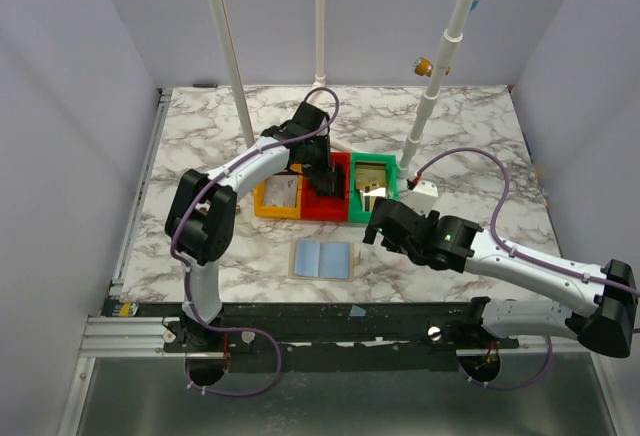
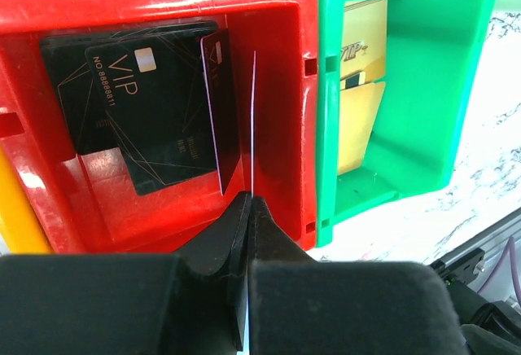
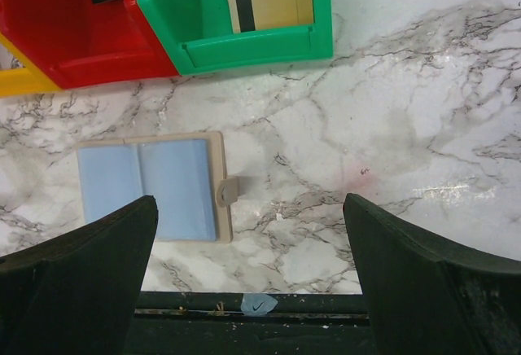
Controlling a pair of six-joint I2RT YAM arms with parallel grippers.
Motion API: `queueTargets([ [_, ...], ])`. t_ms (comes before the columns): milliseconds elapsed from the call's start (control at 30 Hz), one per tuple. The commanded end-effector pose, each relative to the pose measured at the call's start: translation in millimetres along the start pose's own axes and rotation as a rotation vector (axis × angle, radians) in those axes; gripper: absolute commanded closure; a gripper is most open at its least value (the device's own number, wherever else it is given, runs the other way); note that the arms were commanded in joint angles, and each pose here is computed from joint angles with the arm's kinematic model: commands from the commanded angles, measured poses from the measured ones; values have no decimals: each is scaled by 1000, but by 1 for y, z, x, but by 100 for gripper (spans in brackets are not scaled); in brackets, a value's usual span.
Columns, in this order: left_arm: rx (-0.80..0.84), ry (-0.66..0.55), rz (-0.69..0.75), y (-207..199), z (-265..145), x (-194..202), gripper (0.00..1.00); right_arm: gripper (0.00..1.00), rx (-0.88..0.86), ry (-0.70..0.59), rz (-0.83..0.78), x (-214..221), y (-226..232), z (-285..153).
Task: Take the credit cards out of the card holder
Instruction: Place the credit card in the storage box.
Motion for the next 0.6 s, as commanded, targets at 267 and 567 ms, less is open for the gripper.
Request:
queueTargets([
  [267, 1, 5, 7, -3, 10, -8, 100, 0, 38, -8, -1, 3, -7, 6],
  [567, 6, 3, 18, -6, 9, -12, 86, 0, 39, -8, 1, 4, -7, 6],
])
Point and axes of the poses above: each gripper's point midway between its finger pads, its own z axis out along the fingers, its own y axis along the line the jaws close on, x = y × z, the point moved 5 cm from there along -z, back along the fingers, and after that the axes turned 5 degrees about z, right-handed, at the moved point
